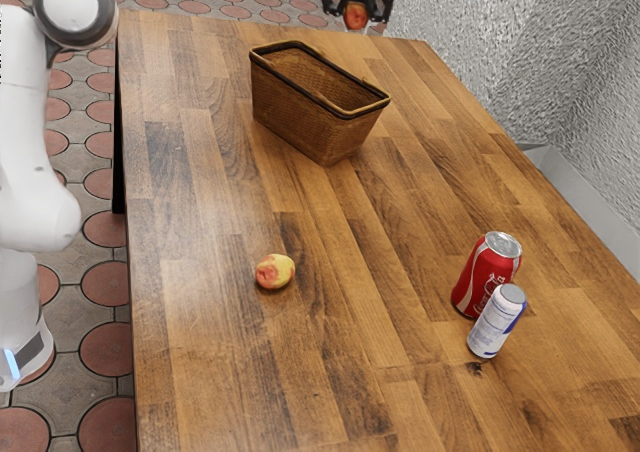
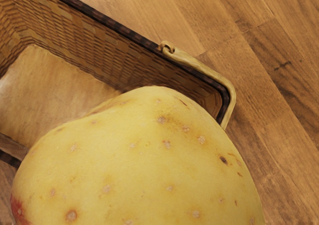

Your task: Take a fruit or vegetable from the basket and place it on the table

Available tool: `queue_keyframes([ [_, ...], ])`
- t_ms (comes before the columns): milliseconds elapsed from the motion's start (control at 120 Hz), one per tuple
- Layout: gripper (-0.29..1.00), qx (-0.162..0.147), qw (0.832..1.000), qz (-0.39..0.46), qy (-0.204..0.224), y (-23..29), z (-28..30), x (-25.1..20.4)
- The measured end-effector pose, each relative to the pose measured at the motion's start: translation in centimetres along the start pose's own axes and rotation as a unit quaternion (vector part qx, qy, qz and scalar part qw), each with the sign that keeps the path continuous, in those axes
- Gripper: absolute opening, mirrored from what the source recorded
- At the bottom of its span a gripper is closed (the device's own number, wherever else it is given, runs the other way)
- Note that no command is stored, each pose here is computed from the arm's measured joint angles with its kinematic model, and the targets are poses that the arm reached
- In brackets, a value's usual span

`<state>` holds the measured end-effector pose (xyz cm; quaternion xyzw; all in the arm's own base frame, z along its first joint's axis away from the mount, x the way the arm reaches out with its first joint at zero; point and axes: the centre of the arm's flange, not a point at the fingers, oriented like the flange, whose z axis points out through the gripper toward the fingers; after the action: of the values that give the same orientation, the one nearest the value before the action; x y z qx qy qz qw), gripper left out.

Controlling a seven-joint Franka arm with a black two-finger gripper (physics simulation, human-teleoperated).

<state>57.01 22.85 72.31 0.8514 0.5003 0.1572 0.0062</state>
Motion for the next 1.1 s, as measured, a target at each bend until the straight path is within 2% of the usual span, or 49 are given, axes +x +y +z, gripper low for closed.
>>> queue_keyframes([
  [175, 0.17, 0.015, 0.997, 0.047, -0.053, 4.8, 8.0, -2.3],
  [325, 0.16, 0.008, 0.993, 0.083, -0.086, 8.1, 13.0, -4.3],
  [592, 0.15, -0.002, 0.987, 0.124, -0.103, 11.7, 17.8, -6.7],
  [700, 0.16, 0.0, 0.984, 0.152, -0.093, 13.6, 19.3, -8.4],
  [808, 0.41, 0.001, 0.982, 0.169, -0.081, 14.5, 19.8, -9.2],
  [875, 0.52, 0.001, 0.982, 0.172, -0.076, 14.5, 19.9, -9.0],
  [1042, 0.65, 0.002, 0.983, 0.176, -0.059, 13.8, 19.3, -7.7],
  [1100, 0.67, -0.001, 0.984, 0.167, -0.053, 12.3, 18.7, -5.6],
])
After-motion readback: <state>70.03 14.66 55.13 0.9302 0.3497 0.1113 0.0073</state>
